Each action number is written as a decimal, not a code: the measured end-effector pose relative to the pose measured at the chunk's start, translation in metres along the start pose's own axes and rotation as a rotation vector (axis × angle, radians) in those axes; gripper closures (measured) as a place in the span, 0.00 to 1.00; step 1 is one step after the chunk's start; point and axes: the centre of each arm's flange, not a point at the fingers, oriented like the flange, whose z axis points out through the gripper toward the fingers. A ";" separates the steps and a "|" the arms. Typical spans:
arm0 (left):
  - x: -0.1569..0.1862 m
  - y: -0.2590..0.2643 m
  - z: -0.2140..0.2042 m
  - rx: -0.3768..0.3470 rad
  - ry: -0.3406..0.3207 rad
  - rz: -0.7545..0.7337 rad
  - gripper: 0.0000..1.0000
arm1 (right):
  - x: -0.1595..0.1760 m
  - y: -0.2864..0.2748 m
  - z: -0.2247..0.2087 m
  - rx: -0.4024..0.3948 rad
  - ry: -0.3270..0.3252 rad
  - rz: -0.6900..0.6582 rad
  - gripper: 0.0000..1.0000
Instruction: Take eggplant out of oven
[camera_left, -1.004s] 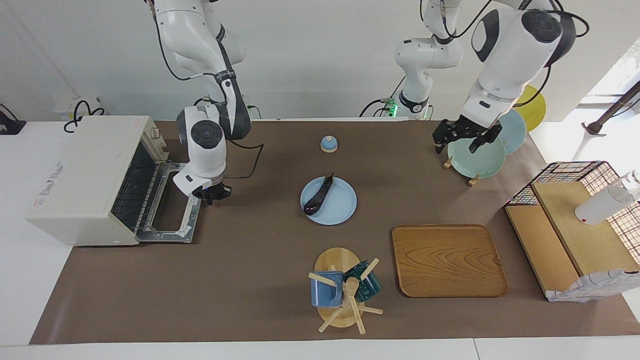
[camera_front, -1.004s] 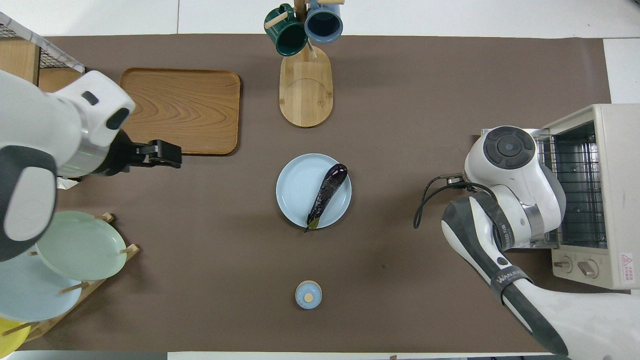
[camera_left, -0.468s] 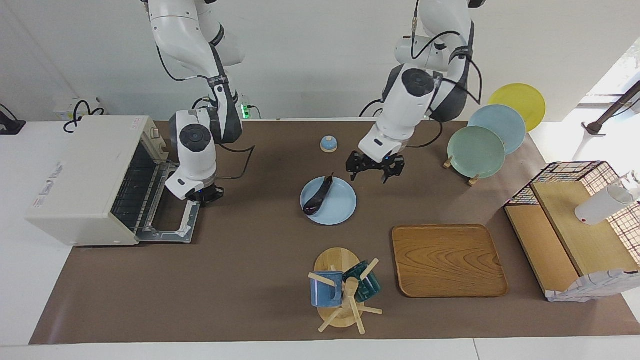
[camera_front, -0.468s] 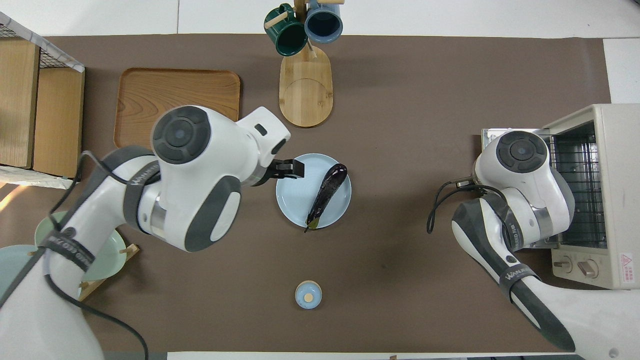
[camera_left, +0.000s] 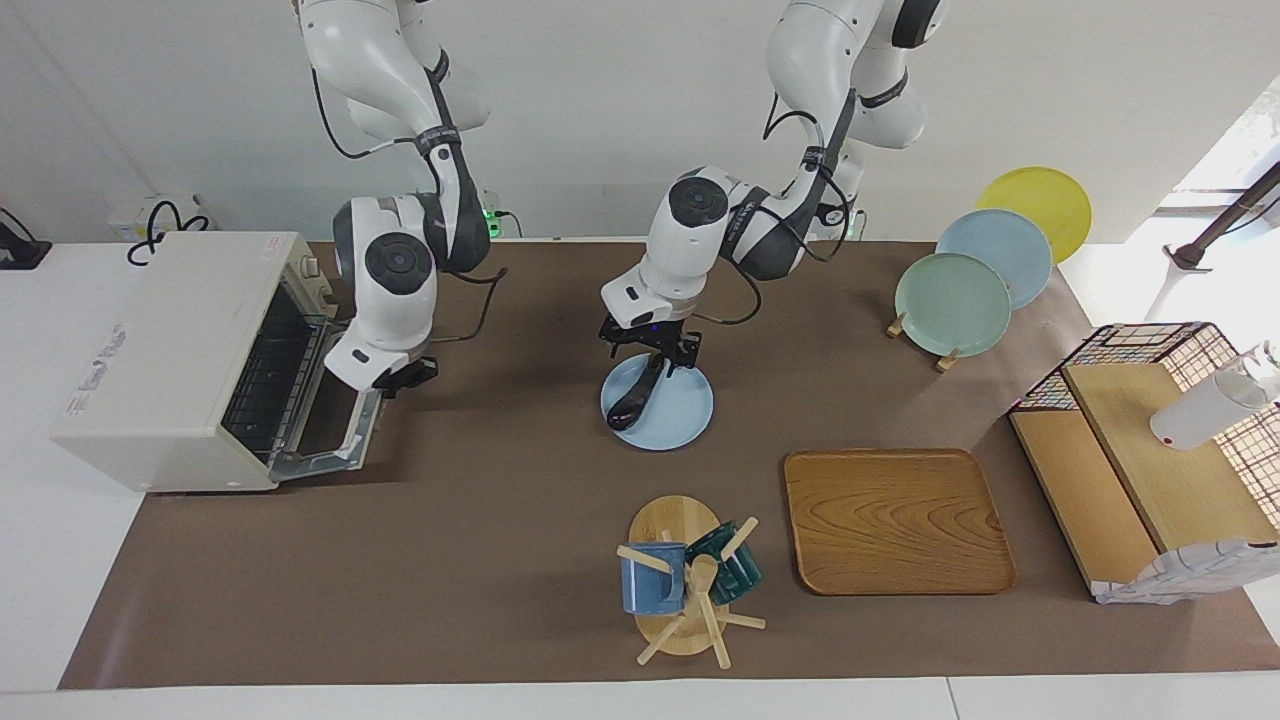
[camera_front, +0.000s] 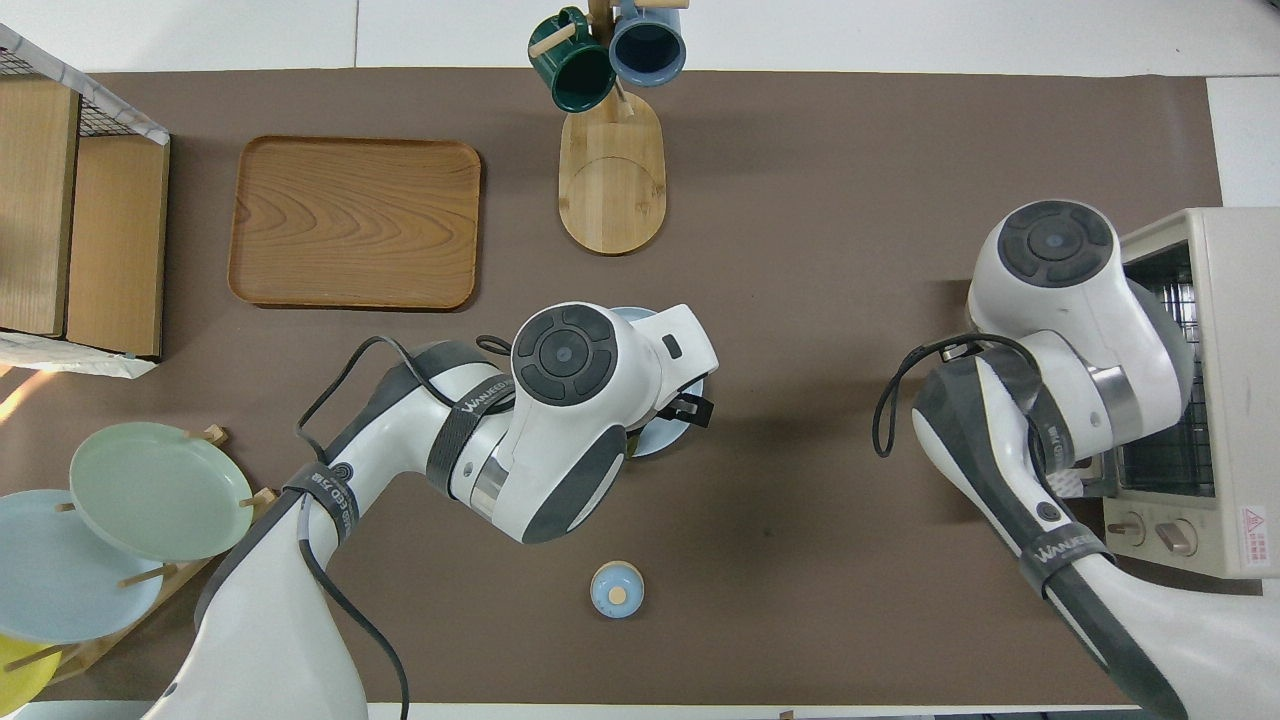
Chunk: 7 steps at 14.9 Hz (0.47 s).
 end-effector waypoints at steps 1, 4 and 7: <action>0.000 -0.001 0.005 0.002 -0.007 0.021 0.00 | -0.006 0.015 -0.012 -0.001 -0.003 0.002 0.99; 0.001 0.000 0.022 0.002 -0.014 0.044 0.00 | -0.022 0.056 -0.028 0.008 0.003 -0.009 0.99; 0.004 -0.008 0.033 0.006 -0.019 0.052 0.00 | -0.037 0.097 -0.034 0.029 0.017 -0.021 0.99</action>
